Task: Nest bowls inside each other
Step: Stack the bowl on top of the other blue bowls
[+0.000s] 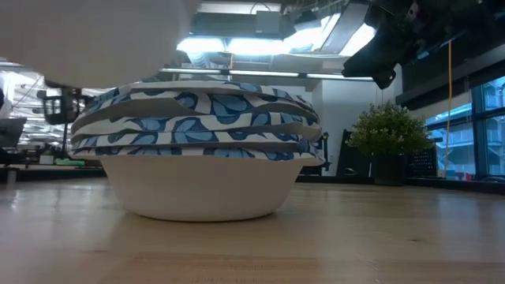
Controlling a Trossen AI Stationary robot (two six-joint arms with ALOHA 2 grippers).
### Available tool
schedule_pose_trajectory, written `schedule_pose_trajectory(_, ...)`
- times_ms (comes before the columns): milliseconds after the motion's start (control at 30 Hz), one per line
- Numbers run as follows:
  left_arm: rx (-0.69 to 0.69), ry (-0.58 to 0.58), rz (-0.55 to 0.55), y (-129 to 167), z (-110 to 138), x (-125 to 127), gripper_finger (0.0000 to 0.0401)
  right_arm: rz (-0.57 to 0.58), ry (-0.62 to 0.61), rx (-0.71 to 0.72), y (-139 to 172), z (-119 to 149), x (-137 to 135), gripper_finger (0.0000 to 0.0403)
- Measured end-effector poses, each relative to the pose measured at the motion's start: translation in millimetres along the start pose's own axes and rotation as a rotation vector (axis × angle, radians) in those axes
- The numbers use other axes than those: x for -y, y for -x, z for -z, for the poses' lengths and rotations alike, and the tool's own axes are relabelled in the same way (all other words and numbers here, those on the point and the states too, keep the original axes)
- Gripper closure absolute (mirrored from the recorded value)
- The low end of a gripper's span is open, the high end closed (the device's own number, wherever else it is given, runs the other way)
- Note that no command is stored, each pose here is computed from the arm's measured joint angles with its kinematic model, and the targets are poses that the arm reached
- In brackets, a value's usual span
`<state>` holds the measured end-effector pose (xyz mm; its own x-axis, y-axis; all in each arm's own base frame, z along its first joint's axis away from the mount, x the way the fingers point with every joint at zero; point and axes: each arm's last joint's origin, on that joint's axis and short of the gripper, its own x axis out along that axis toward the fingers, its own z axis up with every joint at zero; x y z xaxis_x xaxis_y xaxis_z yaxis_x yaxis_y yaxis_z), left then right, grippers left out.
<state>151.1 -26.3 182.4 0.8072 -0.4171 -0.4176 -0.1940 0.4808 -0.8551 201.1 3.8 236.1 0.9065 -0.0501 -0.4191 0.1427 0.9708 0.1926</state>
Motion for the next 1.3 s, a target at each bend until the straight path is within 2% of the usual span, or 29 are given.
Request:
schedule_pose_trajectory(167,0.11,0.073,0.003,-1.1,-10.9,-0.3,0.0401,0.001,0.021,-0.001,0.1,0.1,0.0,0.0315)
schedule_pose_trajectory(400,0.15,0.07,0.046,-11.4,-20.2,0.9,0.0401,0.001,0.026,-0.001,0.1,0.1,0.1,0.0315)
schedule_pose_trajectory(667,0.084,0.073,-0.01,-32.8,-30.8,4.3,0.0401,0.002,0.026,-0.002,0.1,0.2,0.2,0.0315)
schedule_pose_trajectory(933,0.046,0.015,-0.06,-57.2,-47.8,14.0,0.0401,0.005,0.025,-0.014,0.1,1.3,0.5,0.0315)
schedule_pose_trajectory(1067,-0.021,0.021,-0.133,-68.0,-47.6,6.1,0.0401,0.005,0.025,-0.013,0.1,1.3,0.5,0.0315)
schedule_pose_trajectory(1300,-0.051,0.007,-0.152,-74.0,-46.6,0.1,0.0383,0.005,0.027,-0.016,0.1,1.5,0.5,0.0315)
